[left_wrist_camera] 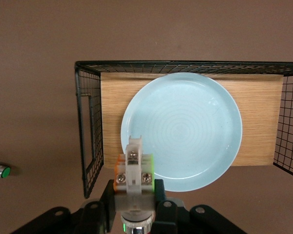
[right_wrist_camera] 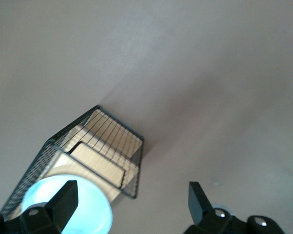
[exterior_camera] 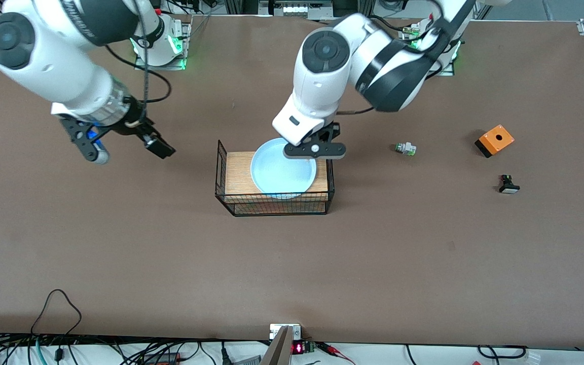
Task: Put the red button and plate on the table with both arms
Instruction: 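Lift the button out with the left gripper while the right gripper approaches, then lower the button to the table while the right gripper grasps the plate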
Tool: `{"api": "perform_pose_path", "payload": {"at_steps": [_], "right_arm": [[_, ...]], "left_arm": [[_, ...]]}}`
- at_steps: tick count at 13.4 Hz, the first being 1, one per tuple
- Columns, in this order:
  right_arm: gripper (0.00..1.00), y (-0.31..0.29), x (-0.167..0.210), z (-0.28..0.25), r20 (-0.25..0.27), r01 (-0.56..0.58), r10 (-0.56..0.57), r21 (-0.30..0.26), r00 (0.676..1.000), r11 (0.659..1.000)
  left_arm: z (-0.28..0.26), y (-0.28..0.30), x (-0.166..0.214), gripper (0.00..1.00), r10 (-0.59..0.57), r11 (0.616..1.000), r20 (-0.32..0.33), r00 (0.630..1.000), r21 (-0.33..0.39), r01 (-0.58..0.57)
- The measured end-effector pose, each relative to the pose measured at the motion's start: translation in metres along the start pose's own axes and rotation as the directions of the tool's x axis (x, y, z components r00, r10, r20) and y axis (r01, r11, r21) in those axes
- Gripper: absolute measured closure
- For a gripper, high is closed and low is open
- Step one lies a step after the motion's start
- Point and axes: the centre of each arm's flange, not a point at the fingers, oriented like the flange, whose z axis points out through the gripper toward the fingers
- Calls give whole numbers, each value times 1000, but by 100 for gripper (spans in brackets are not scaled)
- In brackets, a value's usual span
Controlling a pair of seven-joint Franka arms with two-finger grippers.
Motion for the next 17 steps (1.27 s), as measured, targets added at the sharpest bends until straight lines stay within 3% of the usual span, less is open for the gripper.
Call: {"api": "perform_pose_path", "payload": {"at_steps": [3,6,11,15,17], "right_arm": [[0,-24,-36,11,1,-65,65,13,998,998],[0,-46,-63,27,4,-95,95,21,996,995],[0,-64,-90,64,9,-131,131,-5,991,991],[0,-72,-100,94,10,-141,142,-37,990,989],[0,-79,-106,105,9,-185,185,-21,983,983]], "left_arm": [[-27,-29,20,66,2,1000,3,1000,12,-2],[-36,-106,77,66,46,999,5,999,16,-47],[-34,-225,126,66,48,997,108,993,63,-55],[-23,-314,154,66,68,996,156,985,50,-76],[-17,-344,162,66,76,996,169,983,40,-84]]}}
